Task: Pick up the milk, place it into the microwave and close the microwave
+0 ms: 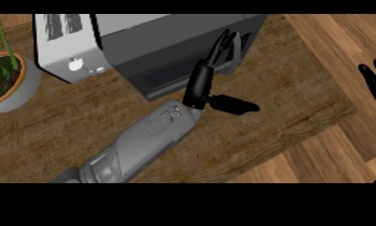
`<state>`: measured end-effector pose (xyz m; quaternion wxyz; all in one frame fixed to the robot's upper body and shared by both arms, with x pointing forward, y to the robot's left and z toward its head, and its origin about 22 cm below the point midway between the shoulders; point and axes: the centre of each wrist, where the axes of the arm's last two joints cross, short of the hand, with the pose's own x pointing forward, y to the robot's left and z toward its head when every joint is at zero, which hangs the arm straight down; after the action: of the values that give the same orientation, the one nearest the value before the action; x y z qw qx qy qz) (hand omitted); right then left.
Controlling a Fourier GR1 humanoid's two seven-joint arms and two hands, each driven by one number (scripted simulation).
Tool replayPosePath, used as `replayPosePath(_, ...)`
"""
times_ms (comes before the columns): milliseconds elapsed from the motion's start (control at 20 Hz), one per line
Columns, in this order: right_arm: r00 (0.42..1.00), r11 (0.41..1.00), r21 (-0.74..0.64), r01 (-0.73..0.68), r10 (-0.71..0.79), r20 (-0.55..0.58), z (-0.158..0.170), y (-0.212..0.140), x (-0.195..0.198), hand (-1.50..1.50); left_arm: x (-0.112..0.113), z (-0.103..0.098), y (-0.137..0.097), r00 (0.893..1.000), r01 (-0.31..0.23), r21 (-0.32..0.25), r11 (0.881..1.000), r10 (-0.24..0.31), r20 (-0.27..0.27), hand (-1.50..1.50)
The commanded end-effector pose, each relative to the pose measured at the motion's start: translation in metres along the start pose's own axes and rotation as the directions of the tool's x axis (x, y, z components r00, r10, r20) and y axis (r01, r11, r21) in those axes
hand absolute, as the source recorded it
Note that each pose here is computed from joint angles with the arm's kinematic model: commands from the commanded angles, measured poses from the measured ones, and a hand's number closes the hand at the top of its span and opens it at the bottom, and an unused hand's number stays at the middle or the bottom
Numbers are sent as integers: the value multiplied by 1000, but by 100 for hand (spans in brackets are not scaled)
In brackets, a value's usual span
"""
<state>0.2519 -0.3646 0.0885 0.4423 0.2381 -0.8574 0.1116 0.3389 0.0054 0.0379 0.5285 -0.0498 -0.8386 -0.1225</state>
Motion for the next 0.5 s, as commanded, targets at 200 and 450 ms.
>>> replayPosePath(200, 1000, 1000, 5, 4, -4, 8, -9, -6, 8, -150, 6, -18, 3, 1000, -6, 46, 999, 5, 8, -150)
replayPosePath(450, 1000, 1000, 10, -1, 1, -11, -10, -11, 12, -150, 3, -16, 3, 1000, -9, 62, 998, 8, 14, -150)
